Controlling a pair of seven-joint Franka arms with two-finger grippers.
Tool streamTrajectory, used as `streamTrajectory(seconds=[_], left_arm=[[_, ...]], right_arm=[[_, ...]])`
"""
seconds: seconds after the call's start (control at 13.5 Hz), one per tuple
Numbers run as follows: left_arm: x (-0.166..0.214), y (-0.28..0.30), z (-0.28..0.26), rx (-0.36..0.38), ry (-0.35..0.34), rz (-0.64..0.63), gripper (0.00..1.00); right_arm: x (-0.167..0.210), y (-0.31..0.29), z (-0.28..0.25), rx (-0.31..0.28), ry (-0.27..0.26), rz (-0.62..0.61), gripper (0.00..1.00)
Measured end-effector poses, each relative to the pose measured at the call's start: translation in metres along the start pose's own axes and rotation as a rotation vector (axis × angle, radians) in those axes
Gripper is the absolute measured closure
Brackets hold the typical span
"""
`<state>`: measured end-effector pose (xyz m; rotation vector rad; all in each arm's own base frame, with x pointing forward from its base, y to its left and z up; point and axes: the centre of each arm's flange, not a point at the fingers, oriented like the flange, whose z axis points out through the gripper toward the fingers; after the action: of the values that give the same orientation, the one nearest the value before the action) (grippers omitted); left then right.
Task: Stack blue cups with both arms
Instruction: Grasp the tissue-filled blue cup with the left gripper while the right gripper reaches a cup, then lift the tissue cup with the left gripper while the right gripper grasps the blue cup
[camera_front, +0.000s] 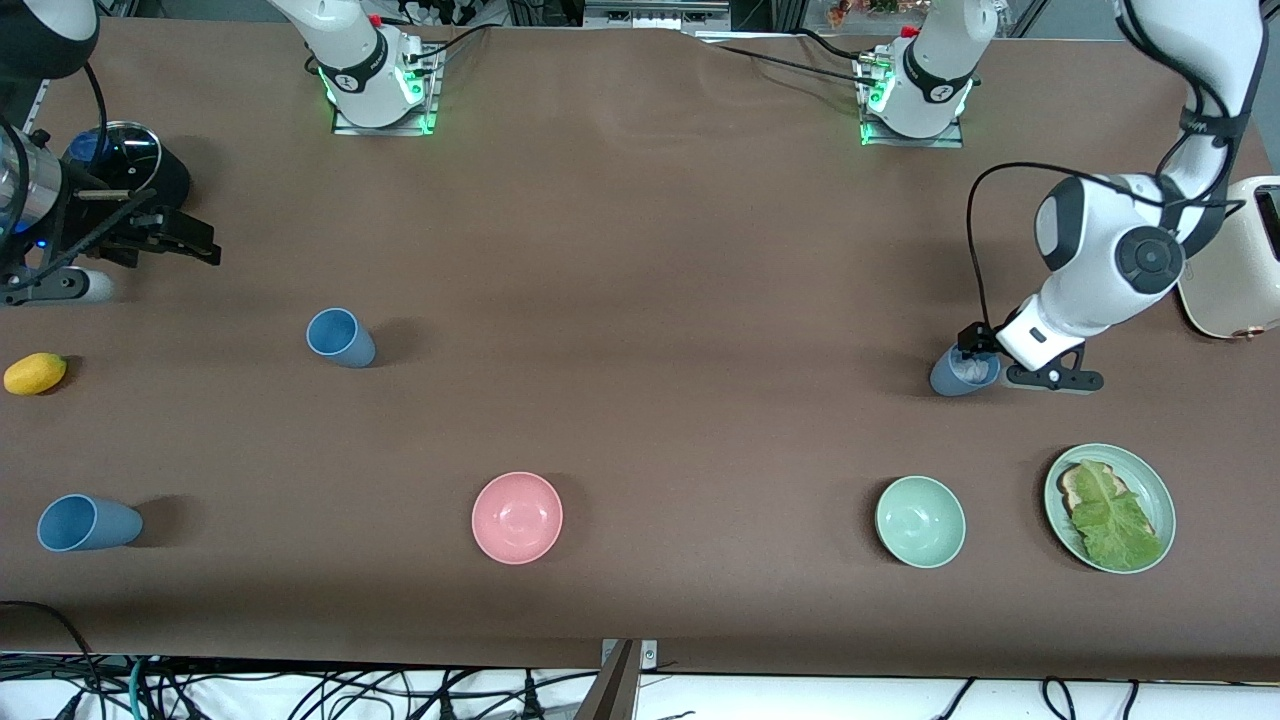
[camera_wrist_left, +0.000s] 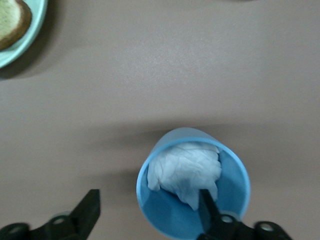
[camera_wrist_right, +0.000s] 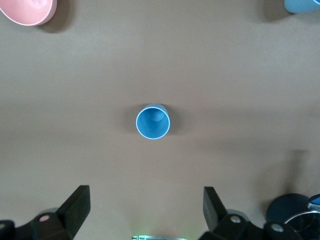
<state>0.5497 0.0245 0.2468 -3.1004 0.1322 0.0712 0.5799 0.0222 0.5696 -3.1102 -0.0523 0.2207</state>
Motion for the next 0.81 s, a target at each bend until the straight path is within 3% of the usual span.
streamTrajectory(seconds=[0.37,0.52,0.67,0.81], left_arm=[[0.002,0.006,0.010,-0.005,-0.015,0.010,0.76],[0.007,0.018,0.003,-0.011,-0.039,0.029,0.95],[0.016,0.035,-0.012,-0.017,-0.075,0.042,0.95],[0.027,0.064,-0.031,-0.031,-0.064,0.077,0.95]], right_arm=[[0.017,0.003,0.040,-0.005,-0.084,0.004,0.00],[0.024,0.007,0.060,-0.015,-0.092,0.010,0.00],[0.030,0.010,0.091,-0.019,-0.072,0.013,0.00],[0.035,0.012,0.133,-0.020,-0.039,0.013,0.00]])
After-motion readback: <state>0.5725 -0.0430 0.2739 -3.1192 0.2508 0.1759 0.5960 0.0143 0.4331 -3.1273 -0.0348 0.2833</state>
